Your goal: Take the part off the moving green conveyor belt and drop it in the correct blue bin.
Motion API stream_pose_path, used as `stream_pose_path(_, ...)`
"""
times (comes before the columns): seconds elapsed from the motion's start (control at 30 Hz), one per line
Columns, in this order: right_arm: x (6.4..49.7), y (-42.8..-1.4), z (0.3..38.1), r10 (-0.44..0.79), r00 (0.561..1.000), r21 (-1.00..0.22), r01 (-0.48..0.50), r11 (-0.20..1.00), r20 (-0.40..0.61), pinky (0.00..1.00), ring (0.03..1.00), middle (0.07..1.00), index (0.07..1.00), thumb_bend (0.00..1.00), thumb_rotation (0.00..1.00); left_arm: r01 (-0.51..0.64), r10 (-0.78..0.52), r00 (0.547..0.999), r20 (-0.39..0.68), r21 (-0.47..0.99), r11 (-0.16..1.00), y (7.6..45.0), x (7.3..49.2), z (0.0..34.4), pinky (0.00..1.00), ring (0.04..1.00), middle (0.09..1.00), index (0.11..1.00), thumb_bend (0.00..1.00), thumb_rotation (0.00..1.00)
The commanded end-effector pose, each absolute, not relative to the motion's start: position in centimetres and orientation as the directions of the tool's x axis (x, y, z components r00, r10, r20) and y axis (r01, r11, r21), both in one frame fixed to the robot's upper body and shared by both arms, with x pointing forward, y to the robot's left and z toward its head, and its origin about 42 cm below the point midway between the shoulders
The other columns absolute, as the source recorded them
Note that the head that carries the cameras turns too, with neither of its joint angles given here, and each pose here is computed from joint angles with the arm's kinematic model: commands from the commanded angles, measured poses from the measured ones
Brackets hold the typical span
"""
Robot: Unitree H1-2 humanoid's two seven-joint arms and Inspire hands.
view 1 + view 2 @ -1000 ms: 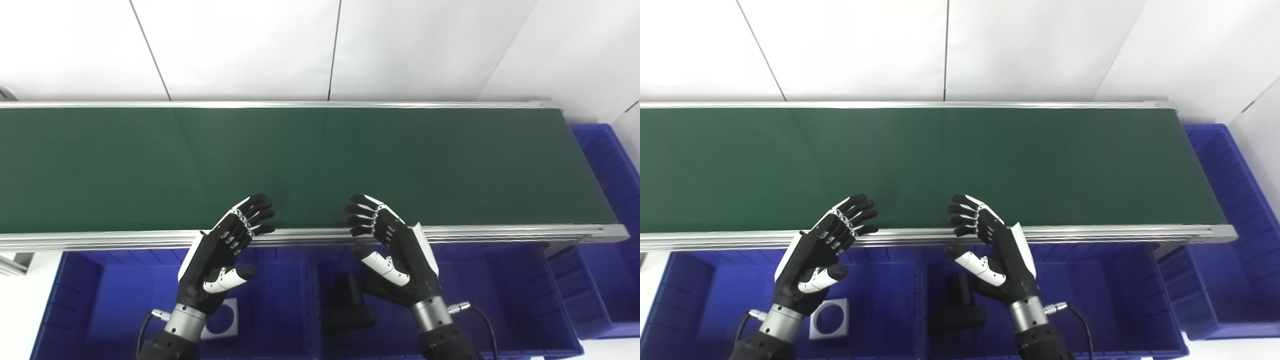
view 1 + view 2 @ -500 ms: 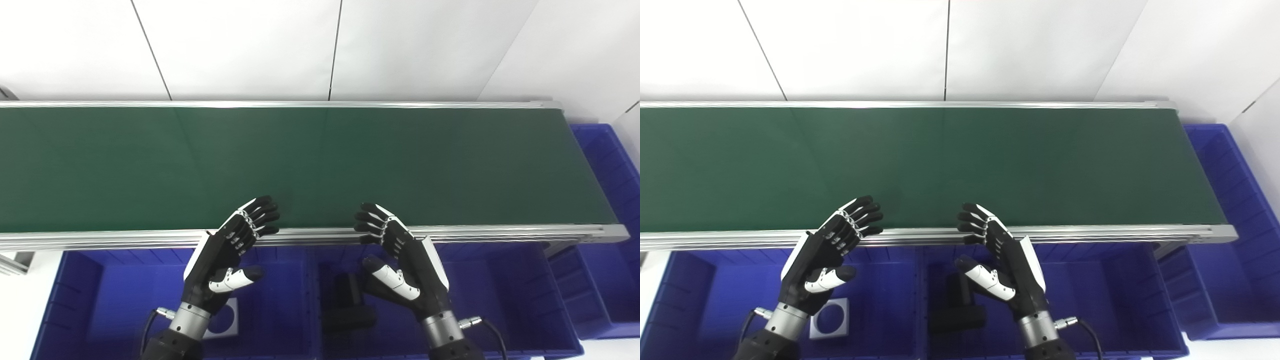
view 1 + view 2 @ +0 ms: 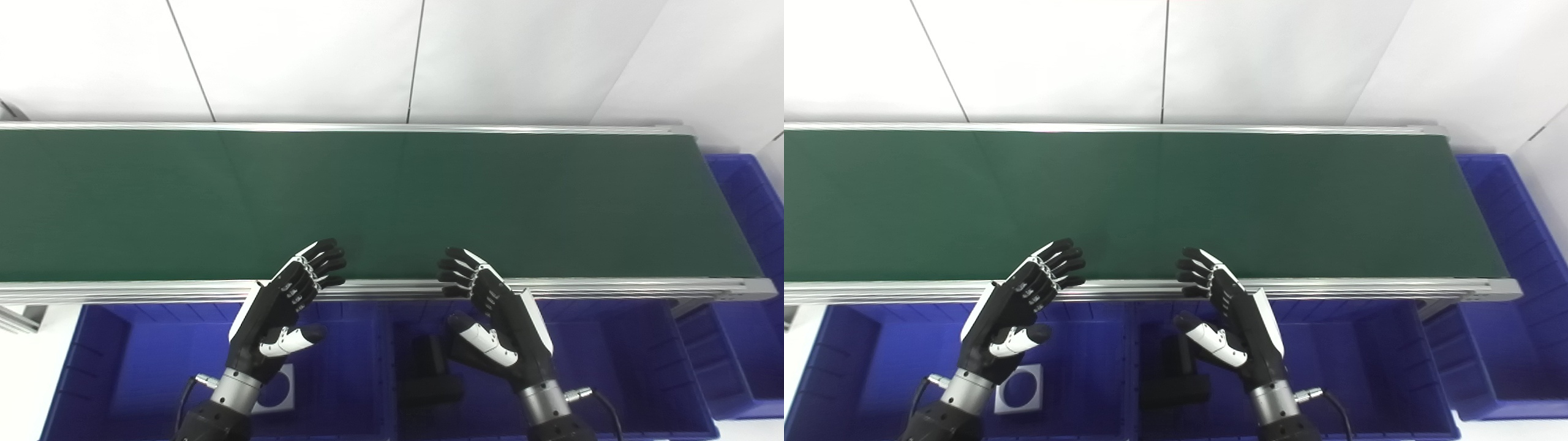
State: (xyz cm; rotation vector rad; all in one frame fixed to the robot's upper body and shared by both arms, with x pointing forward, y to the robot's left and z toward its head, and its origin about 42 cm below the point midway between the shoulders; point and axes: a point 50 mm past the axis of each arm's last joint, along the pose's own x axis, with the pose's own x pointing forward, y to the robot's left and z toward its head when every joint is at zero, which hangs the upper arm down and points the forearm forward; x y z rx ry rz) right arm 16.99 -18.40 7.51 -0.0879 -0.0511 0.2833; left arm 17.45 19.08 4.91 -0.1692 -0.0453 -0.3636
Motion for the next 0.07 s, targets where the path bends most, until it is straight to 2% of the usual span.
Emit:
stream_pose_path(0.0, 17.48, -18.44, 8.55, 0.285, 0.949, -0.094, -0.274, 0.957, 0.135, 0.69, 0.766, 0.8, 0.846, 0.73, 0.64, 0.367, -0.35, 0.928, 0.125, -0.152, 0.918, 18.6, 18.0, 5.59, 0.77, 0.828, 0.835, 0.854, 0.97, 0.49)
stream_pose_path(0.03, 17.5, -18.46, 8.54, 0.285, 0.949, -0.095, -0.274, 0.957, 0.136, 0.69, 0.766, 0.8, 0.845, 0.73, 0.65, 0.366, -0.35, 0.928, 0.125, -0.151, 0.918, 18.57, 17.99, 5.59, 0.77, 0.828, 0.835, 0.854, 0.97, 0.49)
